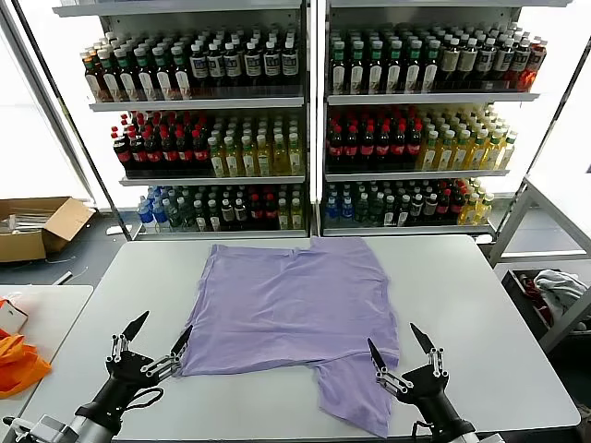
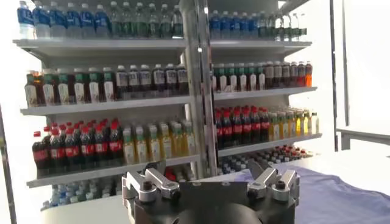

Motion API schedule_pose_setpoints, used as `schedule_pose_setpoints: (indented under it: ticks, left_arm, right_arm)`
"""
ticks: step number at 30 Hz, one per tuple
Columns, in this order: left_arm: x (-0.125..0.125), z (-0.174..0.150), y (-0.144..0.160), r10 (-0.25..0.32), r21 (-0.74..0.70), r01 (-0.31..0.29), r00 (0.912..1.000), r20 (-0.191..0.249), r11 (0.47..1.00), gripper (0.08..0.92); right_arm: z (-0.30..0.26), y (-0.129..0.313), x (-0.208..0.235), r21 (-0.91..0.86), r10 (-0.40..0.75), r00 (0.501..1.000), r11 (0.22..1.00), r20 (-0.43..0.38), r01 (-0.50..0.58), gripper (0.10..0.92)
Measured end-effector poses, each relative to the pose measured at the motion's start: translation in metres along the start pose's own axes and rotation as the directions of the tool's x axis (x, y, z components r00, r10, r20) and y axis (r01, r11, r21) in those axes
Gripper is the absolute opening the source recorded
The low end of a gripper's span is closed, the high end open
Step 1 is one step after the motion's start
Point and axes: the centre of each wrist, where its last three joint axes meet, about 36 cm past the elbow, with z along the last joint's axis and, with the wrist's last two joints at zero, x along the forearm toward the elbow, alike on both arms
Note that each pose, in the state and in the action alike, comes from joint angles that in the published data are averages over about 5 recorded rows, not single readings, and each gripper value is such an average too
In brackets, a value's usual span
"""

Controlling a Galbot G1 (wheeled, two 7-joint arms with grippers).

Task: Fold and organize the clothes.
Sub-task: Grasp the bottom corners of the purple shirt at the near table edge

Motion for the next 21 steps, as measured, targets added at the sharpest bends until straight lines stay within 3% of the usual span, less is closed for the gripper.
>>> schedule_pose_setpoints:
  ticks: [7,11,14,21]
  left_arm:
    - [-0.009,0.012,-0.002,-0.019,0.032,0.021,0.9962,-0.085,0.999,0.823]
    - [-0.013,0.015,-0.004,-0.034,0.044,0.042,0.9878,-0.152,0.998,0.822]
    - [-0.014,0.020,-0.003,-0.054,0.052,0.067,0.9750,-0.216,0.996,0.823]
    - [-0.017,0.029,0.001,-0.096,0.067,0.126,0.9341,-0.344,0.990,0.822]
  right_arm:
    - [0.002,0.012,0.009,-0.037,0.004,0.994,0.999,-0.108,-0.009,0.823]
    - [0.006,0.019,0.013,-0.059,0.007,0.986,0.998,-0.168,-0.018,0.823]
    - [0.010,0.025,0.017,-0.075,0.009,0.979,0.997,-0.205,-0.025,0.823]
    - [0.014,0.038,0.019,-0.111,0.019,0.967,0.993,-0.255,-0.048,0.823]
